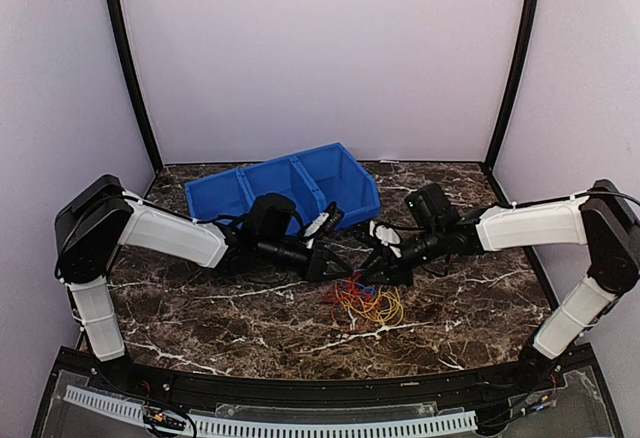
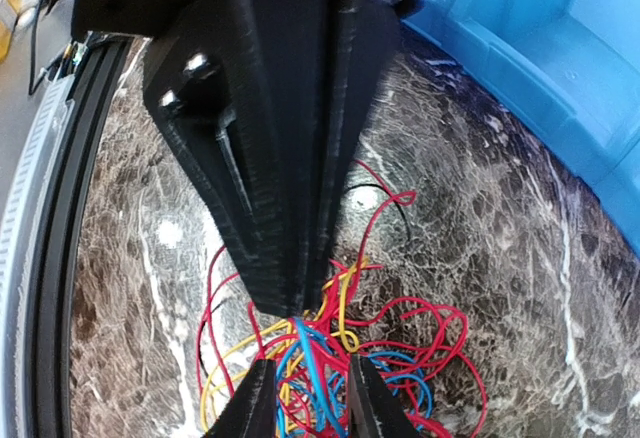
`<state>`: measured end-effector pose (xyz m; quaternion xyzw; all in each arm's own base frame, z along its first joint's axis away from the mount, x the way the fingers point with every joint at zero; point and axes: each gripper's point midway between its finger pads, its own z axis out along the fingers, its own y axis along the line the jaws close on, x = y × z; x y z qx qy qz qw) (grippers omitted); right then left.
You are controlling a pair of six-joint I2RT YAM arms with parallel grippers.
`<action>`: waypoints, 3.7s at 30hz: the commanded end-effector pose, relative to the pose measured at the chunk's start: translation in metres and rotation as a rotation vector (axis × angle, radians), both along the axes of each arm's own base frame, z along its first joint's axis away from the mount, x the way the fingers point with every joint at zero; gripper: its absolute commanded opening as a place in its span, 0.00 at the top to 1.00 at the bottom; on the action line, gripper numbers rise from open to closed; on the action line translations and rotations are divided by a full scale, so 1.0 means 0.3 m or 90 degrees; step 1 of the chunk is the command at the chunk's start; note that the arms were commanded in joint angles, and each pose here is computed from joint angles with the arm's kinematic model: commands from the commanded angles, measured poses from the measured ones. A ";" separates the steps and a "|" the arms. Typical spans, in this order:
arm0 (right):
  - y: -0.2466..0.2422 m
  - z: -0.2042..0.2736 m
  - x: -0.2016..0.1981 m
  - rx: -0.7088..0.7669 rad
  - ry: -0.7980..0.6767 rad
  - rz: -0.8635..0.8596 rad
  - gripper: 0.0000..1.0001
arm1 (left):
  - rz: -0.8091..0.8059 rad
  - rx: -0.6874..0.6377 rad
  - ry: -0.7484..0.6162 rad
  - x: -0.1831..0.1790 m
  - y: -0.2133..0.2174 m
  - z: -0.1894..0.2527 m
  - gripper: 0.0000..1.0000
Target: Untangle the cables
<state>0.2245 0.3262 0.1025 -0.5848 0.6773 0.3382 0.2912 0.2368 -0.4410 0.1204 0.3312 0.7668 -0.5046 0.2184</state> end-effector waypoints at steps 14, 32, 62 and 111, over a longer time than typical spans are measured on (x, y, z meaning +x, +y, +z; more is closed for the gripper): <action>0.024 -0.149 0.038 -0.056 0.093 -0.026 0.76 | 0.114 -0.077 -0.148 0.010 0.140 0.427 1.00; 0.027 -0.160 0.043 -0.062 0.100 -0.029 0.87 | 0.513 -0.103 -0.513 -0.005 0.765 1.371 1.00; -0.080 0.293 0.160 -0.003 -0.079 -0.108 0.18 | 0.695 0.087 -0.511 0.097 0.946 1.344 1.00; -0.333 0.138 0.214 0.000 -0.043 -0.212 0.08 | 0.632 0.237 -0.119 0.489 0.940 0.378 1.00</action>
